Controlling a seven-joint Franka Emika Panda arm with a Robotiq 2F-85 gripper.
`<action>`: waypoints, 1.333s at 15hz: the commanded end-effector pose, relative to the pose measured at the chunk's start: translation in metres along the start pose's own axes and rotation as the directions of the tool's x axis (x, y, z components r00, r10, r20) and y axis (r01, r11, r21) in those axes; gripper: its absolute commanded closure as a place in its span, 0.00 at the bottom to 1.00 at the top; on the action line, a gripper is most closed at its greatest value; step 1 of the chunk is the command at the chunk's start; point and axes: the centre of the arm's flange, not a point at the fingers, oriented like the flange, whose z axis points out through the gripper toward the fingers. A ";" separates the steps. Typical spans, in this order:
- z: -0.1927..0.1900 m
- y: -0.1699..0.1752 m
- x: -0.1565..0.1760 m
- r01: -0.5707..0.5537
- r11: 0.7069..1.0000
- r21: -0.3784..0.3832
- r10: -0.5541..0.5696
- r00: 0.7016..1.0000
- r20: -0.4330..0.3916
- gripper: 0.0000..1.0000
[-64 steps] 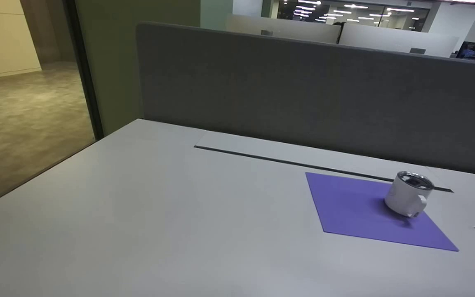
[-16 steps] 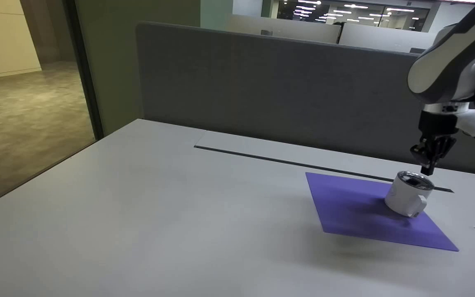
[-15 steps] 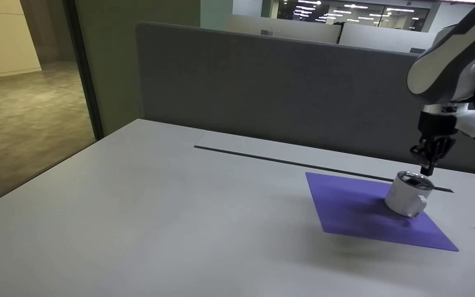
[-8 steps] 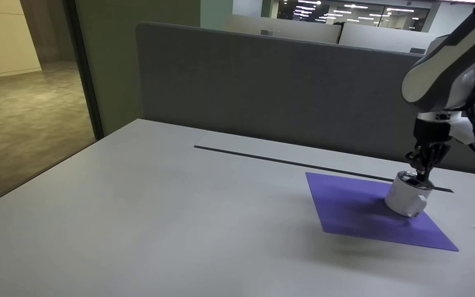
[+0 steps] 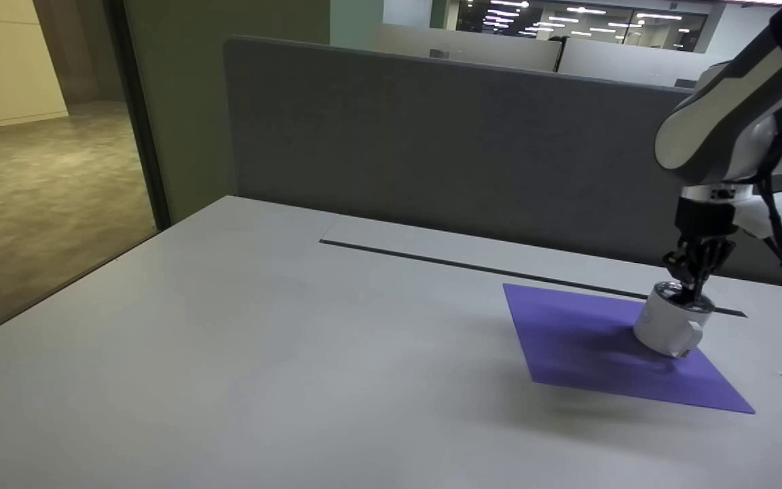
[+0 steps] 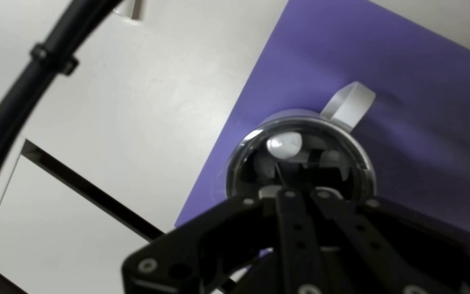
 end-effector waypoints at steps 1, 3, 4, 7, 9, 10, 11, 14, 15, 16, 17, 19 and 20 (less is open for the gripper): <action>-0.002 0.001 0.009 -0.016 0.999 0.041 0.015 1.000 0.026 1.00; -0.001 -0.001 0.010 -0.016 0.998 0.063 0.013 0.999 0.041 1.00; -0.001 -0.002 0.009 -0.019 0.997 0.071 0.015 0.999 0.048 1.00; -0.002 0.001 0.008 -0.040 0.997 0.072 0.036 0.998 0.060 1.00; -0.009 0.011 0.007 -0.070 0.996 0.050 0.067 0.996 0.054 1.00; -0.014 0.017 0.005 -0.082 0.996 0.047 0.079 0.996 0.047 1.00; -0.027 0.027 0.003 -0.096 0.994 0.043 0.094 0.995 0.031 1.00; -0.067 0.053 -0.009 -0.103 0.993 0.056 0.104 0.994 -0.019 1.00; -0.083 0.062 -0.016 -0.086 0.993 0.075 0.088 0.996 -0.021 0.97; -0.095 0.068 -0.023 -0.064 0.993 0.097 0.066 0.998 -0.020 0.74; -0.108 0.073 -0.032 -0.046 0.992 0.114 0.047 0.999 -0.012 0.72; -0.130 0.082 -0.049 -0.027 0.991 0.132 0.028 1.000 -0.006 0.64; -0.140 0.086 -0.056 -0.025 0.991 0.132 0.026 1.000 -0.004 0.58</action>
